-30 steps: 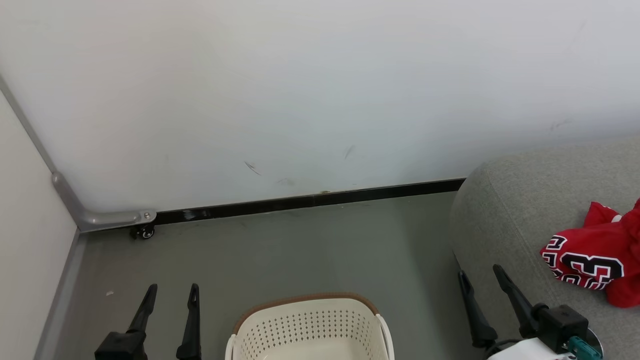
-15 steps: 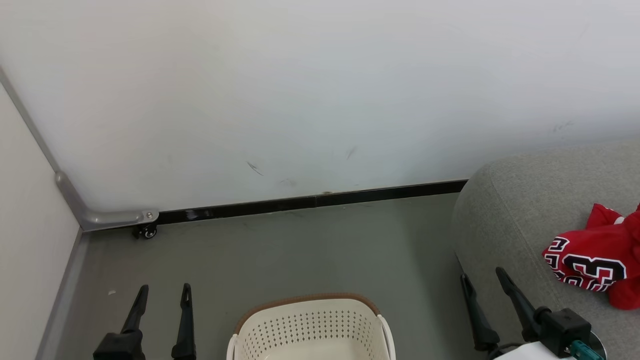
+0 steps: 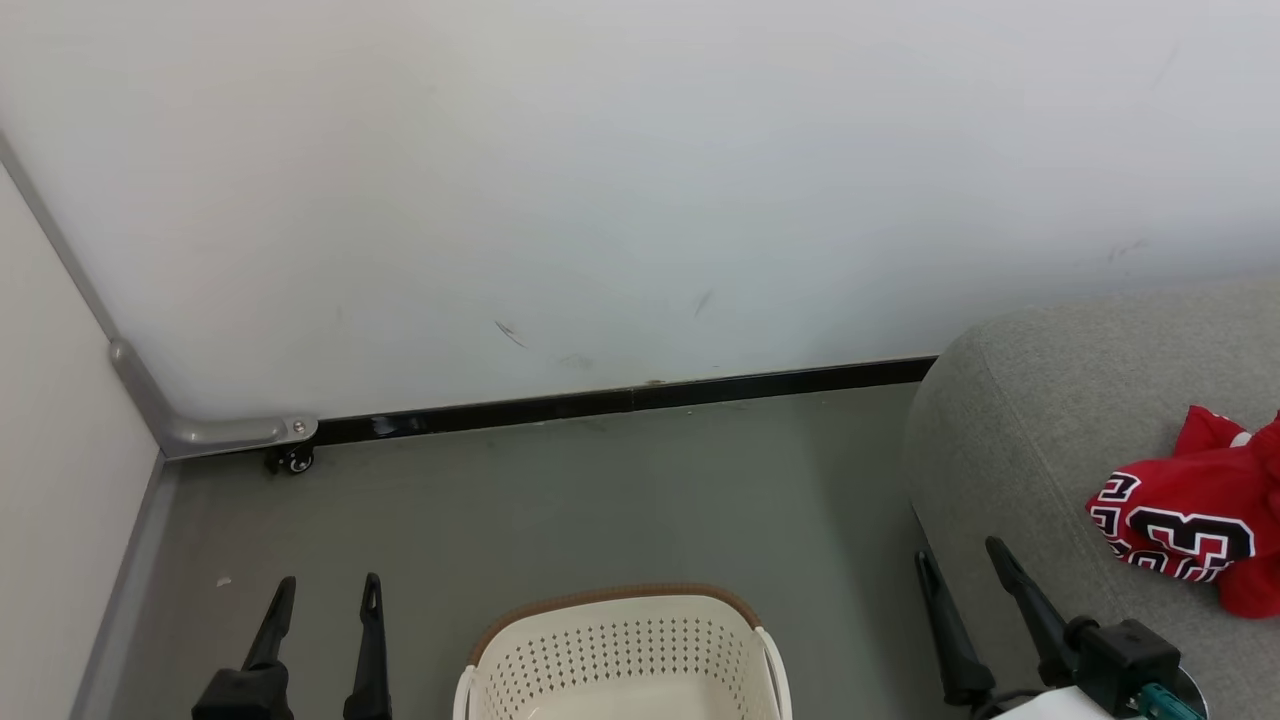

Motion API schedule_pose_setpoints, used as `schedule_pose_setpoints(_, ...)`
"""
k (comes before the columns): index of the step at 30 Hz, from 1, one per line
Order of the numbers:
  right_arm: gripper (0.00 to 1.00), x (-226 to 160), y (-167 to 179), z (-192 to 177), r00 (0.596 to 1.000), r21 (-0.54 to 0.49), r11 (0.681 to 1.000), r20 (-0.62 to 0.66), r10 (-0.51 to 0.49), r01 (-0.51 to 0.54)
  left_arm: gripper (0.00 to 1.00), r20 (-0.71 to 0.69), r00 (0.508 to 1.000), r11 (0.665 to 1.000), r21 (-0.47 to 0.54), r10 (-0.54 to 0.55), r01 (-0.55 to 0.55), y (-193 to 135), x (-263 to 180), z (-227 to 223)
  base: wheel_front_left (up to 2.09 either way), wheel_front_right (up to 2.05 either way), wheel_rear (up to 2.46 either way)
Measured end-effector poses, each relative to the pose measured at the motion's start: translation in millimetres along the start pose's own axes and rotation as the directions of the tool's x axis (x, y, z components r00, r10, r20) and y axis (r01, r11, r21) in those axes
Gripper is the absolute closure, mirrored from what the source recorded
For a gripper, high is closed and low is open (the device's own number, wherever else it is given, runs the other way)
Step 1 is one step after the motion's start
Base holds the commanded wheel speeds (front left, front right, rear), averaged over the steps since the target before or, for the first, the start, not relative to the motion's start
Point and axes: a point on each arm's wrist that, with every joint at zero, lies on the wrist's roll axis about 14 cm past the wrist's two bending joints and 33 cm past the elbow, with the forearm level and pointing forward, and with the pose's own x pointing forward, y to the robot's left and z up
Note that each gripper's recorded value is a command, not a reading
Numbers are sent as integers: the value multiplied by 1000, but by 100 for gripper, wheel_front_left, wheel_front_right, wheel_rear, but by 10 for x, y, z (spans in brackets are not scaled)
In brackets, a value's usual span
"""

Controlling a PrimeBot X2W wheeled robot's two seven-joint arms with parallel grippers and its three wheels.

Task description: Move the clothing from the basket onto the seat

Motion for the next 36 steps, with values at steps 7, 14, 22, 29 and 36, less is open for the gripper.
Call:
schedule_pose_setpoints(7, 0, 8, 39, 14, 1000, 8, 1000, 2, 11, -11, 0, -4, 1000, 1000, 8, -2, 2, -6, -3, -16, 0, 0, 0)
schedule_pose_setpoints(14, 100, -102, 31, -234, 997, 21, 1000, -73, 1, 1, 100, -82, 997, 1000, 1, -2, 2, -54, -114, -264, 0, 0, 0)
schedule_pose_setpoints(22, 100, -199, -21, -403, 991, 87, 995, -129, -28, 39, 100, -169, 985, 997, -69, 18, -30, -15, -195, -469, 0, 0, 0)
schedule_pose_setpoints(29, 100, -156, -120, -379, 989, 193, 977, -132, -66, 91, 100, -223, 974, 979, -187, 40, -83, 45, -179, -541, 0, 0, 0)
schedule_pose_setpoints(36, 100, -131, -157, -393, 986, 301, 945, -146, -85, 126, 100, -270, 962, 950, -286, 47, -126, 61, -167, -606, 0, 0, 0)
